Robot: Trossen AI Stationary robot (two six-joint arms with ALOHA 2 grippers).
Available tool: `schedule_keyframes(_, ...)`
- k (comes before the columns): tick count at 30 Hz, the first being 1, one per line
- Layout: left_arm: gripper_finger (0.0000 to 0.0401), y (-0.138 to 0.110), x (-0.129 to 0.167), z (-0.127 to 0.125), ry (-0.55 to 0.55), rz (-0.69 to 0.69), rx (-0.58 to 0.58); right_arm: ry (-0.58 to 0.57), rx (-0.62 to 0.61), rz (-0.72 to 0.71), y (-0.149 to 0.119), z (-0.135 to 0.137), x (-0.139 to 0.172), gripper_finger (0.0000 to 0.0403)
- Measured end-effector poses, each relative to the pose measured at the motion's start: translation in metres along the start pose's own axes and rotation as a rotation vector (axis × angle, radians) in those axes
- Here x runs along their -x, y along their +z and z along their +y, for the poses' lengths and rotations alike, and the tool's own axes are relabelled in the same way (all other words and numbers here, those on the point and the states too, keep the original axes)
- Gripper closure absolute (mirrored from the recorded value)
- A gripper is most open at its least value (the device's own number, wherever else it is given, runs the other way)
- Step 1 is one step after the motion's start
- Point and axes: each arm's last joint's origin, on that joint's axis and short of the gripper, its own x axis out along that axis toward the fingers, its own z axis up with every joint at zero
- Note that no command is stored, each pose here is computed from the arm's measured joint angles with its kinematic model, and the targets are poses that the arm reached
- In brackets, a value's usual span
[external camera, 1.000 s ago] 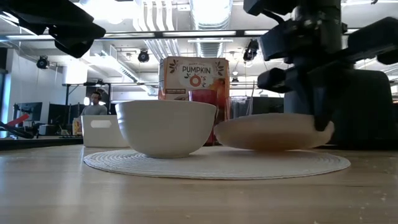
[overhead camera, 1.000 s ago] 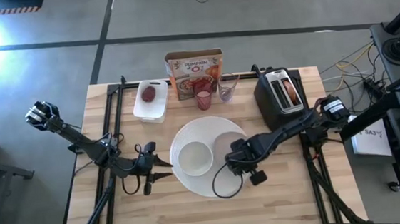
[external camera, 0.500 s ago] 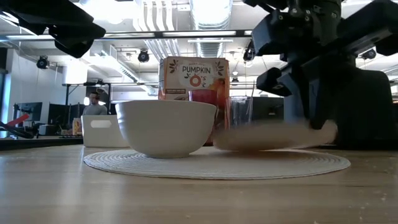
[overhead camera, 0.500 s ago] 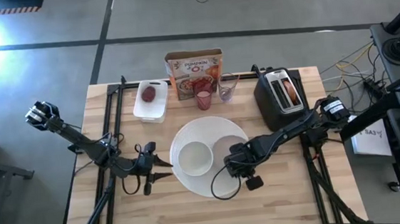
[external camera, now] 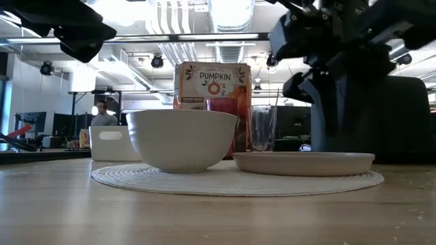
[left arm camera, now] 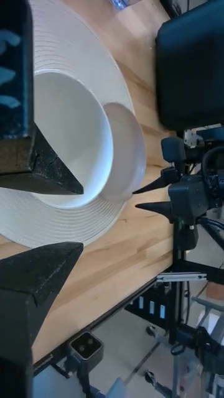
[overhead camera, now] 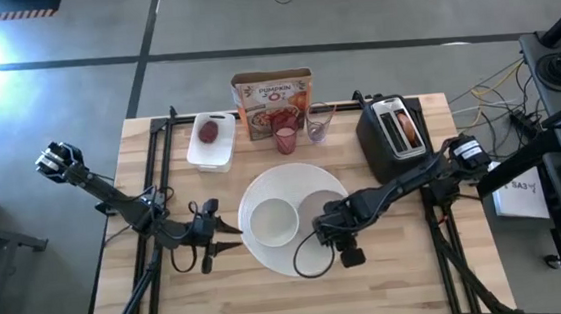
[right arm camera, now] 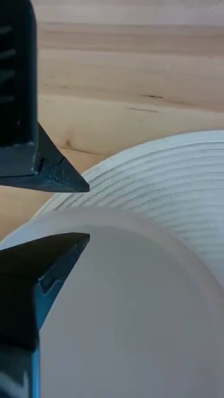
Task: Arrange a breakfast setting
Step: Put the red cup on the white placemat above the gray plate
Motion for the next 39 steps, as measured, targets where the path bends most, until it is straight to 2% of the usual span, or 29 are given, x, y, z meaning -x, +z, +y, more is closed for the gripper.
schedule_keyframes(4,0.0283,0.001,0.000,0.001,0.037,-0.017,0.002,-0.040,0.001,0.036,0.005,-0.011,0.015,0.0310)
schedule_keyframes(9,0.0283,0.002,0.000,0.002,0.073,-0.037,0.007,-0.226,0.015,0.072,0.014,-0.032,0.042,0.0320)
schedule_keyframes(13,0.0283,0.007,0.001,0.005,0.193,-0.108,0.041,-0.404,0.042,0.076,0.020,-0.051,0.061,0.0321)
schedule_keyframes(17,0.0283,0.010,0.002,0.009,0.352,-0.185,0.132,-0.528,0.045,0.084,0.023,-0.072,0.074,0.0323)
schedule_keyframes(21,0.0283,0.011,0.004,0.011,0.430,-0.235,0.235,-0.545,0.042,0.100,0.021,-0.093,0.082,0.0323)
schedule_keyframes(26,0.0283,0.017,0.003,0.013,0.442,-0.289,0.325,-0.554,0.112,0.134,0.018,-0.115,0.088,0.0323)
schedule_keyframes(30,0.0283,0.030,0.003,0.014,0.457,-0.314,0.346,-0.574,0.188,0.111,0.021,-0.130,0.093,0.0323)
schedule_keyframes(35,0.0283,0.048,0.003,0.014,0.478,-0.327,0.309,-0.618,0.322,0.019,0.031,-0.146,0.099,0.0323)
schedule_keyframes(39,0.0283,0.058,0.005,0.013,0.538,-0.341,0.297,-0.635,0.374,-0.060,0.037,-0.155,0.104,0.0323)
